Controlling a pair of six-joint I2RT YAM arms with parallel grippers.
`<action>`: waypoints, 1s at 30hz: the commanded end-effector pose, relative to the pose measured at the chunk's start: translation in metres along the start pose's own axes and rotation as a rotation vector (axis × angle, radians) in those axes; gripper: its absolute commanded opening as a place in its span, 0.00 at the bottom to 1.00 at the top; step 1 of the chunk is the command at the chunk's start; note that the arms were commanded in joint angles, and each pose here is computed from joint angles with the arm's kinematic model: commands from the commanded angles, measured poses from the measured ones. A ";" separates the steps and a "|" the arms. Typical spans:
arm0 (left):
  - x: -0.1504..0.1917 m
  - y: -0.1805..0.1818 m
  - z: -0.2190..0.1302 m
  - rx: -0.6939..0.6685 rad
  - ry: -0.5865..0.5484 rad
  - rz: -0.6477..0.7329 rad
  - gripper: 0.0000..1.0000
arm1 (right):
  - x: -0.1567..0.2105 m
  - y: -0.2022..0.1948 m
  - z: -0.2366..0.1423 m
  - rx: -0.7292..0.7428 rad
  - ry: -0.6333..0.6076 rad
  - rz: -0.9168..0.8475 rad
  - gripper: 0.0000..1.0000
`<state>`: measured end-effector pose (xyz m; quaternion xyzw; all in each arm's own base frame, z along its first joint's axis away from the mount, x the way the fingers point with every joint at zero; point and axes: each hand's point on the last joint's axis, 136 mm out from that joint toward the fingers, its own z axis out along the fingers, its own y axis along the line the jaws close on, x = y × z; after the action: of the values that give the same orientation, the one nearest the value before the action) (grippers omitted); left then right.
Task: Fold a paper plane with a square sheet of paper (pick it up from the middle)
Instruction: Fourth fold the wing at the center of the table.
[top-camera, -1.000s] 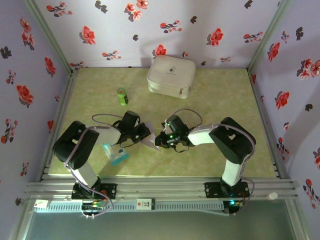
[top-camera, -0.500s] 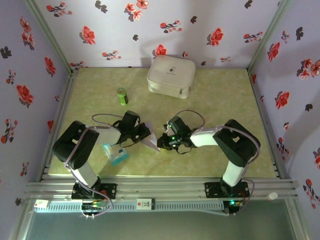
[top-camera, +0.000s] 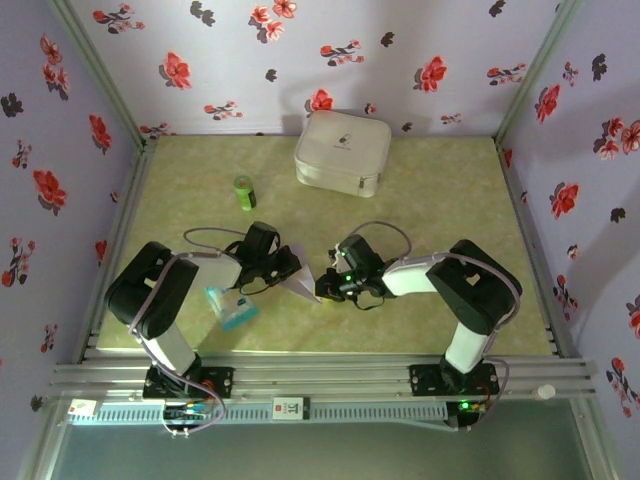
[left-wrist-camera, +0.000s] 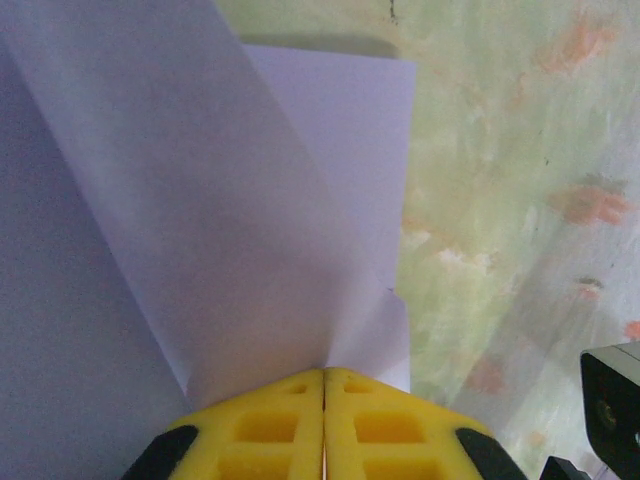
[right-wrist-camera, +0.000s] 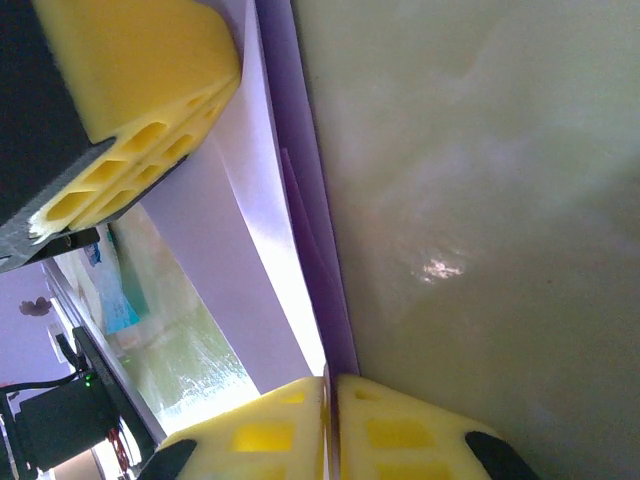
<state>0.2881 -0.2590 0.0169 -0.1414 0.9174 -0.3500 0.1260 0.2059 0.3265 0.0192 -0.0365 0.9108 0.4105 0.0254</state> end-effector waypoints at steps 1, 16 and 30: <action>0.008 0.027 0.003 -0.077 0.020 -0.023 0.08 | 0.017 -0.011 -0.004 0.043 0.051 0.046 0.12; 0.008 0.025 0.003 -0.065 0.018 -0.018 0.08 | -0.021 0.012 -0.008 -0.004 -0.024 0.033 0.22; 0.008 0.025 0.003 -0.064 0.018 -0.021 0.08 | -0.007 0.001 0.002 -0.046 0.019 0.073 0.07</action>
<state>0.2881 -0.2596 0.0171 -0.1397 0.9156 -0.3544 0.1290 0.2184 0.3310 0.0232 -0.0128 0.9067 0.4214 0.0131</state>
